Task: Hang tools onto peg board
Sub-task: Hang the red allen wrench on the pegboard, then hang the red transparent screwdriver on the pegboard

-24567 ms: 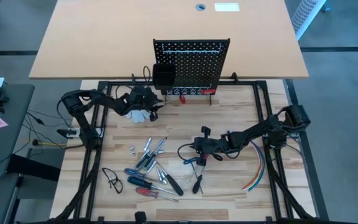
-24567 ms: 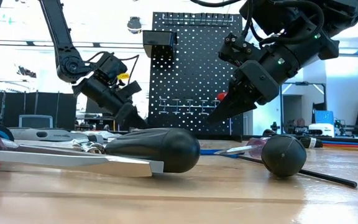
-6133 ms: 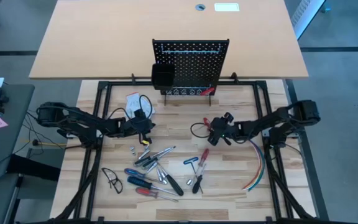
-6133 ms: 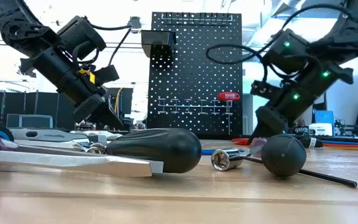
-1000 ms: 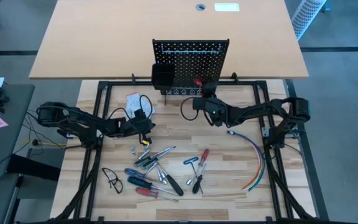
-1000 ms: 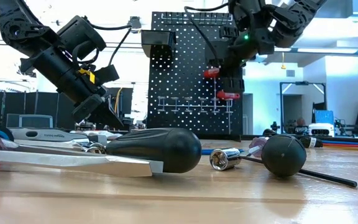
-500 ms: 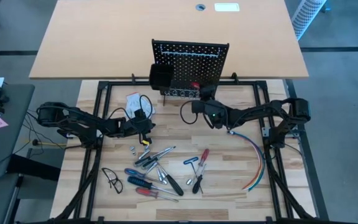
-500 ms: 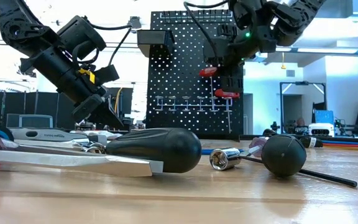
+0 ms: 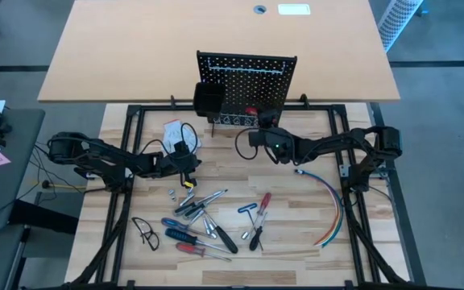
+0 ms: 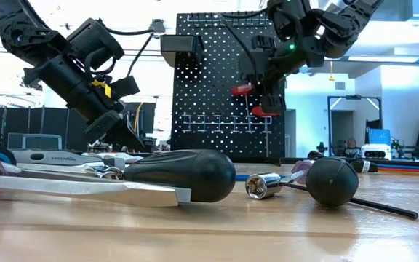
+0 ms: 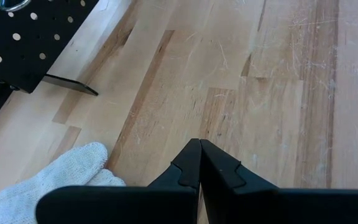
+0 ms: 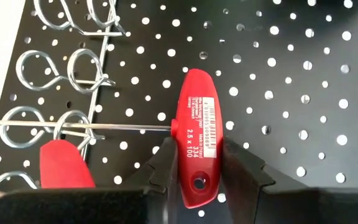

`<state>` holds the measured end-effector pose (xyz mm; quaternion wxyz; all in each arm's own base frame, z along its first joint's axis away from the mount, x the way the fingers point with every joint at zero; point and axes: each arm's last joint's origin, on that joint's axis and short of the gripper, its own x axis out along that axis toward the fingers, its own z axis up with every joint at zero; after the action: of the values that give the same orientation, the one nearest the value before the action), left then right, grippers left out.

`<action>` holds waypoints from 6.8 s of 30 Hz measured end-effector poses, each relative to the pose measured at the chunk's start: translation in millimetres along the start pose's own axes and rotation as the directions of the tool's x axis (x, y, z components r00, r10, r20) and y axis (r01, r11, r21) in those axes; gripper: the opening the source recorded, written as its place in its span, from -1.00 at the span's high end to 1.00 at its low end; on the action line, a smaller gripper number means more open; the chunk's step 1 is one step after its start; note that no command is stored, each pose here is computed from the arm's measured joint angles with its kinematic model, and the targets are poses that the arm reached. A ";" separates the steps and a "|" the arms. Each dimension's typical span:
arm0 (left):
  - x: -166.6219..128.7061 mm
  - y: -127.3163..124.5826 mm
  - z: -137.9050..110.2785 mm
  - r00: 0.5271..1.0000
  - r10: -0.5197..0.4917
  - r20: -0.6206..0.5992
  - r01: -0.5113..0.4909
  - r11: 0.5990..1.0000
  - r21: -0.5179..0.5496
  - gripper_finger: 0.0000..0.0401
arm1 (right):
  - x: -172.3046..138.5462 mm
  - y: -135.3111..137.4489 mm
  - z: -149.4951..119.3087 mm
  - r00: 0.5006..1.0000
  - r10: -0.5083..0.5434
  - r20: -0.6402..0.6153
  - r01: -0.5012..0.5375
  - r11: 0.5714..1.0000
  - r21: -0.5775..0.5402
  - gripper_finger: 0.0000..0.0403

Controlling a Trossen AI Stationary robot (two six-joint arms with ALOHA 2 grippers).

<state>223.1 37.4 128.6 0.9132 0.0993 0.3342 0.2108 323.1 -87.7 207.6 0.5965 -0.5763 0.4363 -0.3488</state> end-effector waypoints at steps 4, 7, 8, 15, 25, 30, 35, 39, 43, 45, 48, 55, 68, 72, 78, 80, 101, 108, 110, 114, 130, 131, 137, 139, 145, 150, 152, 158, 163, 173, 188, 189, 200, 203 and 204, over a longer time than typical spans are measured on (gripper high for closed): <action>0.0 0.0 0.0 1.000 0.000 0.000 0.000 1.000 0.000 1.00 | -0.1 -0.9 0.7 1.000 -0.005 0.016 0.005 0.999 -0.035 0.53; 0.0 -0.1 0.0 1.000 0.000 0.000 0.000 1.000 0.000 1.00 | -1.3 -1.4 1.6 1.000 -0.009 0.021 0.010 0.997 -0.074 0.53; 0.0 0.0 0.0 1.000 0.000 0.000 0.000 1.000 0.000 1.00 | -1.8 -1.2 2.0 1.000 -0.008 0.023 0.010 0.995 -0.098 0.53; 0.0 0.0 0.0 1.000 0.000 0.000 0.000 1.000 0.000 1.00 | -3.8 -0.9 4.2 0.998 -0.005 0.057 0.015 0.985 -0.172 0.53; 0.0 0.0 0.0 1.000 0.000 0.000 0.000 1.000 0.000 1.00 | -4.5 -13.6 5.7 0.992 -0.094 0.090 0.107 0.981 -0.159 0.53; 0.0 0.0 0.0 1.000 0.000 0.000 0.000 1.000 0.000 1.00 | -0.7 -13.0 3.2 0.992 -0.087 0.087 0.100 0.982 -0.161 0.53; 0.0 0.0 0.0 1.000 0.000 0.000 0.000 1.000 0.000 1.00 | -1.1 -7.4 1.9 0.992 -0.070 0.110 0.087 0.984 -0.158 0.53; 0.0 0.0 0.0 1.000 0.000 0.000 0.000 1.000 0.000 1.00 | -2.2 5.3 -4.1 0.992 -0.046 0.116 0.067 0.980 -0.187 0.53; 0.0 0.0 -0.1 1.000 0.000 0.000 0.000 1.000 0.000 1.00 | -3.1 10.6 -9.8 0.992 -0.065 0.110 0.083 0.983 -0.163 0.53; 0.0 -0.1 -0.1 1.000 0.000 0.000 0.000 1.000 0.000 1.00 | -4.2 11.8 -11.7 0.991 -0.080 0.110 0.096 0.985 -0.146 0.53; 0.0 0.0 -0.1 1.000 0.001 0.000 -0.001 1.000 0.000 1.00 | -5.3 13.9 -13.3 0.990 -0.085 0.111 0.100 0.985 -0.141 0.53; 0.0 0.0 -0.1 1.000 0.001 0.000 -0.001 1.000 0.000 1.00 | -5.8 18.4 -14.7 0.992 -0.067 0.110 0.079 0.992 -0.102 0.48; 0.0 0.0 -0.1 1.000 0.000 0.000 0.000 1.000 0.000 1.00 | -4.3 21.1 -15.9 0.994 -0.046 0.103 0.054 0.996 -0.076 -0.04; -0.1 0.1 0.0 1.000 0.001 0.000 -0.001 1.000 0.000 1.00 | -6.6 17.8 -12.4 0.994 -0.055 0.097 0.062 0.996 -0.070 -0.16; 0.0 -0.1 -0.1 1.000 0.000 0.000 0.000 1.000 0.000 1.00 | -10.8 2.9 -3.3 0.996 -0.091 0.018 0.092 0.993 -0.074 -0.24; 0.0 0.0 -0.1 1.000 0.000 0.000 0.000 1.000 0.000 1.00 | -14.1 -1.2 -0.1 0.995 -0.099 -0.009 0.099 0.993 -0.070 -0.24; -0.5 -1.8 1.1 1.000 -0.026 0.014 0.026 1.000 -0.012 1.00 | -124.4 46.6 -49.9 0.887 0.196 0.419 -0.461 0.449 0.765 -0.23; -12.4 -29.5 25.9 0.960 -0.222 0.173 0.207 0.973 0.102 1.00 | -132.6 55.4 -30.3 0.469 0.289 0.834 -0.881 0.088 0.465 -0.23; -16.8 -36.3 34.4 0.943 -0.245 0.224 0.220 0.967 0.128 1.00 | -132.7 61.2 -23.0 0.447 0.273 0.852 -0.894 0.107 0.435 -0.23; -21.7 -40.5 50.1 0.917 -0.254 0.308 0.222 0.966 0.135 1.00 | -125.1 72.3 -9.6 0.454 0.198 0.869 -0.888 0.177 0.423 -0.23; -22.6 -24.0 79.6 0.864 -0.166 0.476 0.099 0.982 0.162 1.00 | -65.7 99.3 1.0 0.586 0.259 0.768 -0.801 0.329 0.500 -0.23; -21.8 -24.6 77.9 0.872 -0.171 0.459 0.115 0.982 0.147 1.00 | -66.1 99.7 1.4 0.584 0.266 0.767 -0.804 0.320 0.501 -0.23; -22.1 -37.3 66.1 0.909 -0.238 0.342 0.255 0.967 -0.007 1.00 | -80.2 101.8 7.5 0.542 0.277 0.793 -0.839 0.236 0.491 -0.23; -24.5 -42.6 64.8 0.907 -0.259 0.332 0.289 0.956 -0.043 1.00 | -90.1 101.0 10.4 0.515 0.286 0.808 -0.857 0.205 0.474 -0.23; -32.9 -55.1 66.7 0.887 -0.289 0.361 0.312 0.950 -0.007 1.00 | -133.6 71.8 6.5 0.513 0.272 0.814 -0.851 0.282 0.442 -0.23; -33.1 -56.0 65.5 0.896 -0.276 0.349 0.289 0.957 0.015 1.00 | -163.6 39.0 -15.8 0.659 0.200 0.725 -0.726 0.419 0.545 -0.24; -32.6 -56.2 63.9 0.901 -0.278 0.333 0.288 0.957 0.020 1.00 | -171.4 28.2 -23.9 0.694 0.159 0.702 -0.690 0.425 0.586 -0.24; -32.1 -56.0 63.0 0.908 -0.267 0.323 0.276 0.961 0.019 1.00 | -177.6 13.7 -36.5 0.711 0.120 0.693 -0.671 0.412 0.616 -0.24; -32.1 -55.9 62.9 0.909 -0.264 0.323 0.275 0.961 0.014 1.00 | -177.3 17.5 -39.1 0.715 0.159 0.680 -0.676 0.406 0.615 -0.24; -32.1 -55.8 63.0 0.909 -0.262 0.324 0.273 0.962 0.010 1.00 | -174.7 23.4 -37.7 0.712 0.195 0.674 -0.689 0.379 0.618 -0.24; -32.1 -55.8 63.0 0.909 -0.261 0.325 0.273 0.962 0.009 1.00 | -161.1 54.6 -16.4 0.622 0.319 0.715 -0.772 0.398 0.495 -0.24; -32.1 -55.8 63.0 0.909 -0.261 0.324 0.273 0.962 0.009 1.00 | -159.8 55.8 -15.9 0.624 0.323 0.712 -0.772 0.399 0.496 -0.24; -32.1 -55.8 62.9 0.910 -0.261 0.323 0.273 0.962 0.008 1.00 | -156.8 55.5 -14.8 0.619 0.318 0.718 -0.777 0.383 0.500 -0.24; -32.1 -55.8 62.9 0.910 -0.261 0.323 0.274 0.962 0.006 1.00 | -156.9 54.2 -14.6 0.619 0.309 0.722 -0.776 0.383 0.501 -0.24; -32.1 -55.8 62.9 0.910 -0.261 0.323 0.274 0.962 0.006 1.00 | -156.9 54.3 -14.7 0.619 0.310 0.722 -0.776 0.384 0.500 -0.24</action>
<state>259.8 -29.4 176.4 0.9774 0.0674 0.1874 0.0715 245.8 55.9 173.0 0.9576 -0.1372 0.2307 -0.1044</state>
